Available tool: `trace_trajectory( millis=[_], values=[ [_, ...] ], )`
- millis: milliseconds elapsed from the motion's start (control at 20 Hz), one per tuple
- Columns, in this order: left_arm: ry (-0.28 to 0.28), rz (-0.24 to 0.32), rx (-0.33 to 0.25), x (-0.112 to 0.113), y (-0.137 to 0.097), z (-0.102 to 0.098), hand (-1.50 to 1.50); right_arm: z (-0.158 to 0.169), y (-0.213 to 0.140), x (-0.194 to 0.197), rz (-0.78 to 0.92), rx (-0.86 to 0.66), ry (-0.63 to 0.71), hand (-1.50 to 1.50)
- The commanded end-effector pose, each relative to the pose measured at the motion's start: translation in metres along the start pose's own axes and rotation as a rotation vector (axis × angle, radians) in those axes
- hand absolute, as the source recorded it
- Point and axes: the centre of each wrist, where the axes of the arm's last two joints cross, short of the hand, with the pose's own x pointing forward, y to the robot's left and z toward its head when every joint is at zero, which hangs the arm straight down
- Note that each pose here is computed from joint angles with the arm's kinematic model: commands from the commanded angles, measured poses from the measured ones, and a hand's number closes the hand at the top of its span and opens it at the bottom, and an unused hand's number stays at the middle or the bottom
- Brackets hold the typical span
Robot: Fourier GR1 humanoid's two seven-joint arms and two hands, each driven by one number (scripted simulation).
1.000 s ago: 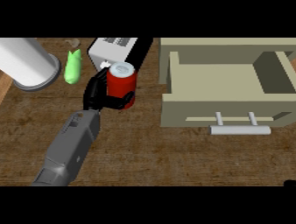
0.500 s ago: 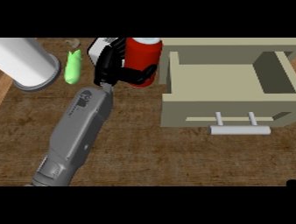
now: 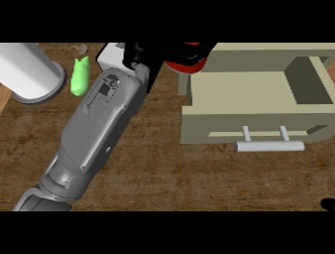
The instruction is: Pick up the can, place it into the drawer and close the drawer
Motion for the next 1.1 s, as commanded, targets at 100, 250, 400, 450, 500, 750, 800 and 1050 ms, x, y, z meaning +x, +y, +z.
trace_trajectory(
  millis=[100, 250, 400, 450, 500, 750, 800, 1050],
  values=[
    [0.018, -0.019, -0.020, 0.045, -0.033, -0.012, 1.50, -0.008, 0.009, 0.008, -0.015, -0.010, 0.011, -1.50],
    [0.007, -0.051, -0.016, 0.061, -0.050, -0.019, 1.50, 0.014, 0.001, 0.008, -0.005, 0.014, -0.011, -1.50],
    [0.032, -0.059, 0.006, 0.080, -0.060, -0.034, 1.50, -0.008, 0.013, 0.005, -0.005, 0.018, -0.031, -1.50],
    [0.043, -0.047, -0.001, 0.068, -0.058, -0.032, 1.50, -0.001, 0.002, 0.014, -0.013, 0.020, -0.020, -1.50],
    [0.029, -0.100, -0.001, 0.069, -0.061, -0.035, 1.50, -0.006, 0.002, 0.007, 0.002, 0.014, -0.027, -1.50],
    [0.042, -0.107, -0.006, 0.082, -0.076, -0.038, 1.50, -0.002, 0.008, 0.003, -0.021, 0.027, -0.026, -1.50],
    [0.044, -0.113, -0.013, 0.067, -0.068, -0.041, 1.50, -0.011, -0.002, 0.006, 0.002, 0.038, -0.034, -1.50],
    [0.046, -0.163, 0.024, 0.086, -0.087, -0.040, 1.50, -0.010, 0.009, 0.007, -0.017, 0.036, -0.043, -1.50]
  ],
)
